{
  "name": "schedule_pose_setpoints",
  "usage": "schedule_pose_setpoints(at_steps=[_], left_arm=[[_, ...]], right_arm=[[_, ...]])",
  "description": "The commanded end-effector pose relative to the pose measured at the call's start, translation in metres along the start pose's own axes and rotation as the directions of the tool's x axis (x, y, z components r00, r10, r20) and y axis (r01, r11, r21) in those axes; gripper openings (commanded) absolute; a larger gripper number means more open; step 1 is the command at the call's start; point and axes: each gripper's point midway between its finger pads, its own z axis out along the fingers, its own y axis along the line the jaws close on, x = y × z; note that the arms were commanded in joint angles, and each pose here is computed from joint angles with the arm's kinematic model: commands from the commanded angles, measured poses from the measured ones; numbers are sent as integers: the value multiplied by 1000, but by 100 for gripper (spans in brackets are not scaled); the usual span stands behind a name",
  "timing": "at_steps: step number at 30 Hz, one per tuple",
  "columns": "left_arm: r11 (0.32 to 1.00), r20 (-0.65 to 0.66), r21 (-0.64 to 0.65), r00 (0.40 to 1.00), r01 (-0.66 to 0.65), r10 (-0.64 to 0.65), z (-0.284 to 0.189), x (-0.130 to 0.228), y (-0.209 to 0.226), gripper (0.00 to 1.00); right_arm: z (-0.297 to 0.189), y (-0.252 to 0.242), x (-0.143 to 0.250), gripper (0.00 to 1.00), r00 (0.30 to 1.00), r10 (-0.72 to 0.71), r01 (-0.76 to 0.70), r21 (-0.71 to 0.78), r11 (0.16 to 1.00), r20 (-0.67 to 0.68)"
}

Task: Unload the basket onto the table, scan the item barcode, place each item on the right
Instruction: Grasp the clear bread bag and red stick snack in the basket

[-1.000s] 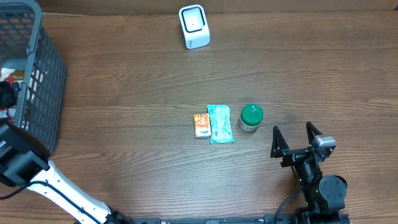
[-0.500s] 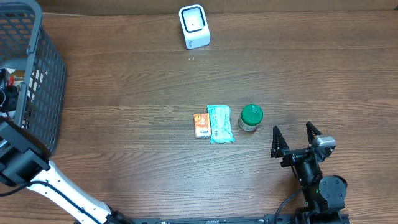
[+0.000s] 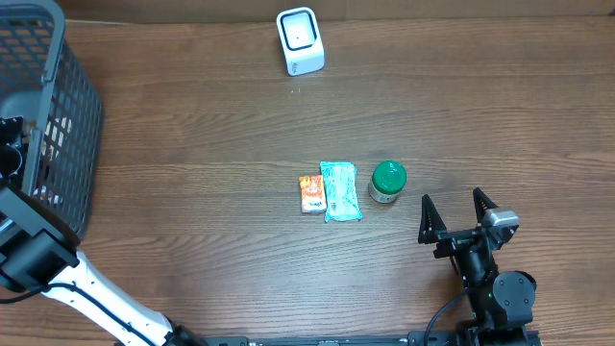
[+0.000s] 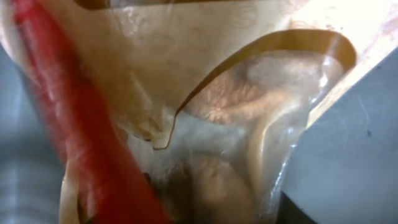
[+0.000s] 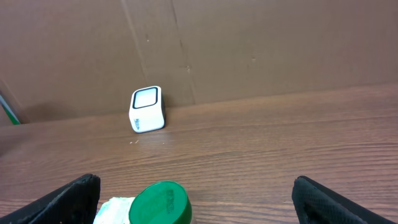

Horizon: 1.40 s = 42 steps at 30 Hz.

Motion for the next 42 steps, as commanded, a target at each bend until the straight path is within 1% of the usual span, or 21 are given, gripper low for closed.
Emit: schedule_pose_setpoints(at_steps=[1,3,4,6,11,15,18,21,25,27,31,34,37,40,42], left_arm=[[999,-101,39,995,-14,18,30,26,-14,22],[999,-99,38,995,-14,18,29,26,-14,9],[999,-95,36,995,-14,17,28,24,-13,4],[1000,-84,28,996,2,0,25,20,-11,4],[993,-37,0,993,114,-114,7,2,-2,4],[972,29,-15,972,233,-232,-24,-22,9,4],[955,84,-7,952,295,-294,-51,-37,14,4],[937,160,36,923,349,-350,-91,-56,14,4],[920,271,85,879,384,-392,-148,-74,12,4],[912,330,130,851,388,-409,-180,-81,5,4],[905,438,233,792,357,-425,-249,-91,-19,4],[899,502,270,747,344,-436,-297,-91,-39,4],[907,563,292,712,302,-419,-344,-86,-67,4],[915,620,322,677,243,-397,-394,-75,-102,4],[911,633,352,663,213,-400,-418,-64,-126,4]], right_arm=[[0,-3,2,100,1000,3,-3,12,1000,4],[0,-3,2,100,1000,3,-3,12,1000,4],[0,-3,2,100,1000,3,-3,12,1000,4],[0,-3,2,100,1000,3,-3,12,1000,4],[0,-3,2,100,1000,3,-3,12,1000,4],[0,-3,2,100,1000,3,-3,12,1000,4],[0,-3,2,100,1000,3,-3,12,1000,4],[0,-3,2,100,1000,3,-3,12,1000,4],[0,-3,2,100,1000,3,-3,12,1000,4],[0,-3,2,100,1000,3,-3,12,1000,4],[0,-3,2,100,1000,3,-3,12,1000,4],[0,-3,2,100,1000,3,-3,12,1000,4],[0,-3,2,100,1000,3,-3,12,1000,4],[0,-3,2,100,1000,3,-3,12,1000,4],[0,-3,2,100,1000,3,-3,12,1000,4]])
